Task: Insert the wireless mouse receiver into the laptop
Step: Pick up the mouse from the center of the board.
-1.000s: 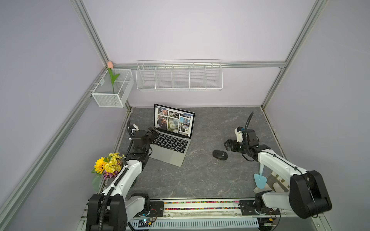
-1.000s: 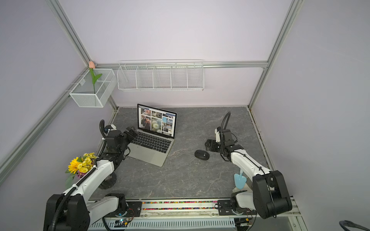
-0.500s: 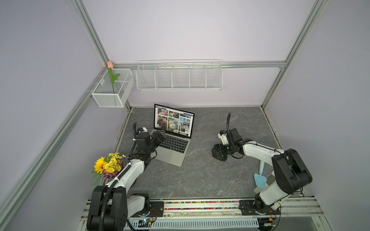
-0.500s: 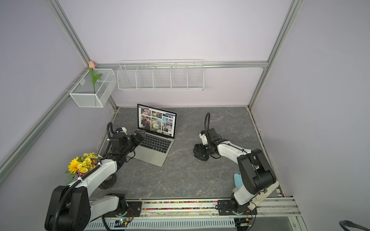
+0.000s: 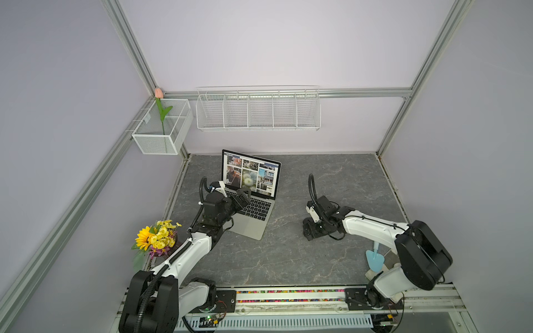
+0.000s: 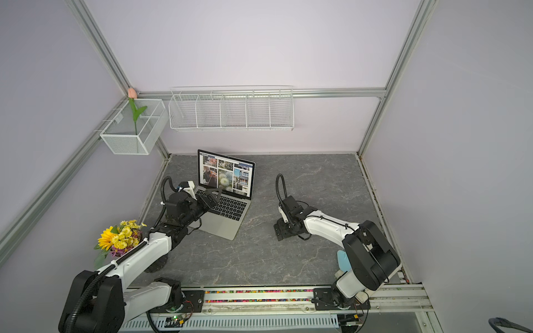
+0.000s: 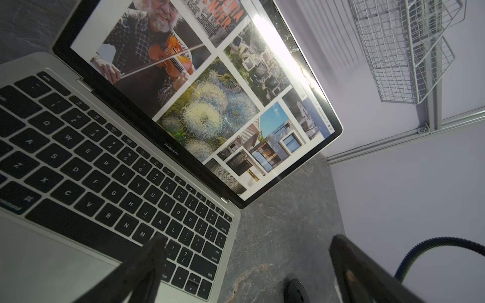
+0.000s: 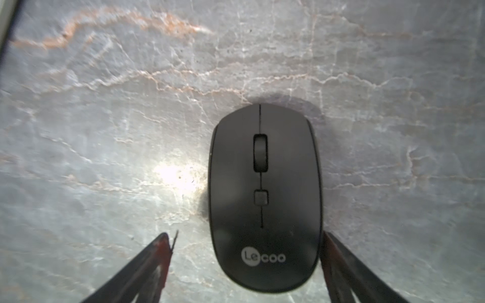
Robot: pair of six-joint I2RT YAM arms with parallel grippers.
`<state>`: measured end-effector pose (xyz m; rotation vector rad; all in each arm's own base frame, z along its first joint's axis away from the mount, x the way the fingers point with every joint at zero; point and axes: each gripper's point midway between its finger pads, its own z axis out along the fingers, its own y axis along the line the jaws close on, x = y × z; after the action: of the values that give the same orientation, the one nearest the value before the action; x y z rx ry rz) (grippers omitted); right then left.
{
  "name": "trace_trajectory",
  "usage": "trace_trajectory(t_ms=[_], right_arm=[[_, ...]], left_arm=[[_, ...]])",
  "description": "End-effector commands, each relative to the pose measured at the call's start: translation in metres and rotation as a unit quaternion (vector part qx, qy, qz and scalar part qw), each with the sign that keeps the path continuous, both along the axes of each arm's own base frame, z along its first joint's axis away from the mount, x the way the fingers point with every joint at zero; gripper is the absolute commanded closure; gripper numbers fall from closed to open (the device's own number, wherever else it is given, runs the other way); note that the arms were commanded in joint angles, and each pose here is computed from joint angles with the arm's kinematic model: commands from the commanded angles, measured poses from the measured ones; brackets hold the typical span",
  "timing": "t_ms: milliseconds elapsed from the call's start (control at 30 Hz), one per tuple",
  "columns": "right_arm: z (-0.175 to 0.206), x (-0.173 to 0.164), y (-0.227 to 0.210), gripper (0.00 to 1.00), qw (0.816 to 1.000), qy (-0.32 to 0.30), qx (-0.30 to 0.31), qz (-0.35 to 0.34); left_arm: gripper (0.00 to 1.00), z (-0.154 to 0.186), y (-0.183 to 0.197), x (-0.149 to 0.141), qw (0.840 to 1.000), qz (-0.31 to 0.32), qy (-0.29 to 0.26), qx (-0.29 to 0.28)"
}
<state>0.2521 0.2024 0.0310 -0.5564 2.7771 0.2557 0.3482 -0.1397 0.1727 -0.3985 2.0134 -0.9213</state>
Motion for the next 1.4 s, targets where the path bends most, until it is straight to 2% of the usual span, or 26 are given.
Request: trace_trajectory(t_ms=[0,33,400,467,567,700,767,800,867,900,967,1000,1033,1100,1167,1267,1300,1367], right_arm=[[-0.011,0.005,-0.008,0.02,0.997,-0.019,-0.066,0.026],[-0.014,0.005,-0.009,0.01,0.996,-0.017,-0.08,0.03],[-0.014,0.005,-0.006,0.38,0.996,-0.022,-0.088,0.009],[-0.013,0.005,-0.007,0.39,0.996,-0.022,-0.089,0.005],[-0.019,-0.003,-0.013,0.41,0.996,-0.013,-0.09,0.001],[-0.01,-0.002,-0.008,0.52,0.997,-0.03,-0.069,0.012],[0.006,0.005,0.0,0.56,0.997,-0.046,-0.044,0.033],[0.02,0.01,0.006,0.58,0.997,-0.06,-0.025,0.047],[0.056,0.023,0.018,0.62,0.992,-0.099,0.012,0.081],[0.076,0.03,0.021,0.64,0.988,-0.119,0.028,0.098],[0.111,0.042,0.019,0.7,0.98,-0.151,0.056,0.118],[0.131,0.047,0.017,0.73,0.975,-0.167,0.07,0.127],[0.149,0.05,0.014,0.75,0.97,-0.179,0.083,0.139],[0.18,0.049,0.01,0.77,0.959,-0.201,0.09,0.178],[0.206,0.039,0.008,0.79,0.946,-0.215,0.084,0.227],[0.234,0.01,0.008,0.79,0.917,-0.218,0.082,0.322],[0.241,0.002,0.008,0.79,0.907,-0.221,0.084,0.349],[0.253,-0.007,0.007,0.84,0.899,-0.222,0.085,0.367]], left_arm=[[0.01,0.002,-0.004,0.001,1.0,-0.003,-0.013,0.006],[0.01,0.0,-0.005,0.001,1.0,-0.005,-0.011,0.007],[0.01,0.015,-0.025,-0.001,0.997,-0.058,-0.027,0.041],[0.01,0.025,-0.032,0.001,0.996,-0.071,-0.043,0.041],[0.01,0.045,-0.048,0.003,0.992,-0.092,-0.084,0.037],[0.01,0.076,-0.064,0.009,0.982,-0.114,-0.147,0.033],[0.01,0.104,-0.071,0.011,0.968,-0.13,-0.212,0.036],[0.01,0.121,-0.076,0.009,0.955,-0.143,-0.256,0.044],[0.01,0.155,-0.087,-0.003,0.914,-0.176,-0.36,0.065],[0.01,0.173,-0.093,-0.014,0.883,-0.186,-0.422,0.084],[0.01,0.194,-0.108,-0.04,0.808,-0.205,-0.532,0.146],[0.01,0.199,-0.118,-0.05,0.765,-0.214,-0.577,0.19],[0.01,0.205,-0.128,-0.056,0.733,-0.221,-0.603,0.225],[0.01,0.208,-0.146,-0.062,0.686,-0.269,-0.62,0.27],[0.01,0.216,-0.158,-0.073,0.644,-0.313,-0.638,0.283],[0.01,0.235,-0.165,-0.091,0.565,-0.321,-0.699,0.299],[0.01,0.238,-0.171,-0.094,0.528,-0.312,-0.721,0.323],[0.01,0.228,-0.188,-0.099,0.424,-0.28,-0.766,0.394]])
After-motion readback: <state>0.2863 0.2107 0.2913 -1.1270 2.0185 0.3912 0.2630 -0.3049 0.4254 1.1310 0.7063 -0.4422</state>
